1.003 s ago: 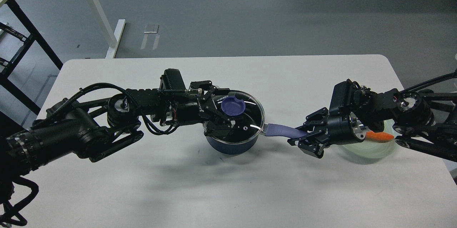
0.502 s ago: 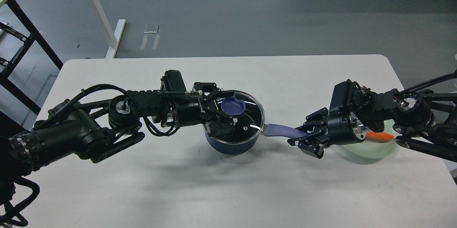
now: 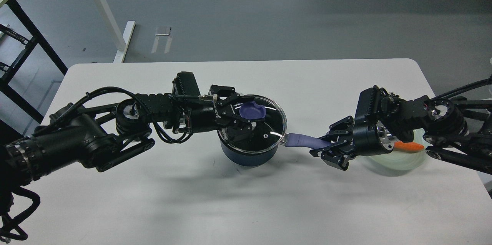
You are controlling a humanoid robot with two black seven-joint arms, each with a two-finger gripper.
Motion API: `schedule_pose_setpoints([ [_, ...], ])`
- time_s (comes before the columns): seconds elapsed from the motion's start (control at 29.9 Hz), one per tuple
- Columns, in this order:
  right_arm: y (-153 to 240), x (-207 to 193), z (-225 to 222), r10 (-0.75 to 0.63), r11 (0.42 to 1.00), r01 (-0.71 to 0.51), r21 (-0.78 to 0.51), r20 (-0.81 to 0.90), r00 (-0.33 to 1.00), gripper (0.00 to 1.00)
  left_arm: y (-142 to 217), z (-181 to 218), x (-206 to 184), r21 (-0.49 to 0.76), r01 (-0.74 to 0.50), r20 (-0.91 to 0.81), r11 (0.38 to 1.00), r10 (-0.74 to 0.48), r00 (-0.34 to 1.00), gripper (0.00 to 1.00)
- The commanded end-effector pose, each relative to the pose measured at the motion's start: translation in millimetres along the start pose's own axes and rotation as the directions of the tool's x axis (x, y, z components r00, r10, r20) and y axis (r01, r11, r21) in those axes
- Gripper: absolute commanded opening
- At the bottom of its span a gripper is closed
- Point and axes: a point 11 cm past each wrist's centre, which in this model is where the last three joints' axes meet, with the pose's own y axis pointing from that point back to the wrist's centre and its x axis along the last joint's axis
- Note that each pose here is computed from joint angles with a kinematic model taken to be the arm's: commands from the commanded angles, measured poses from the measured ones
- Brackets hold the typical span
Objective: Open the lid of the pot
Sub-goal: 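Lift the glass lid off the saucepan with the left gripper, then lower the glass lid onto the table beside the saucepan, left gripper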
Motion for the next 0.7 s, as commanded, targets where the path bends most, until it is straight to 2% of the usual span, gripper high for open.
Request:
schedule_pose_setpoints([
  [0.0,0.6,-0.1,0.4,0.002,1.000,-0.002,-0.002,0.004,1.000,0.31,18.1,-9.8,11.1,0.018,-0.007,0.028,1.000,0.006,1.000,0.44],
  [0.17,0.6,-0.1,0.4,0.002,1.000,-0.002,-0.002,0.004,1.000,0.32,56.5,-24.0,20.7,0.071,-0.028,-0.004,0.997,0.028,1.000,0.45],
  [0.37,0.6,0.0,0.4,0.003,1.000,-0.003,-0.001,0.007,1.000,0.32,122.3,-49.1,14.1,0.195,-0.058,0.031,0.979,0.053,0.998,0.45],
  [0.54,1.1,-0.3,0.7,0.003,1.000,-0.003,-0.003,0.008,1.000,0.32,175.8,-49.6,-29.5,0.287,-0.020,0.002,0.958,0.020,1.000,0.45],
  [0.67,1.6,-0.5,1.1,0.004,1.000,-0.004,-0.004,0.008,1.000,0.32,204.9,-38.0,-71.7,0.326,0.029,-0.032,0.945,-0.019,0.999,0.45],
])
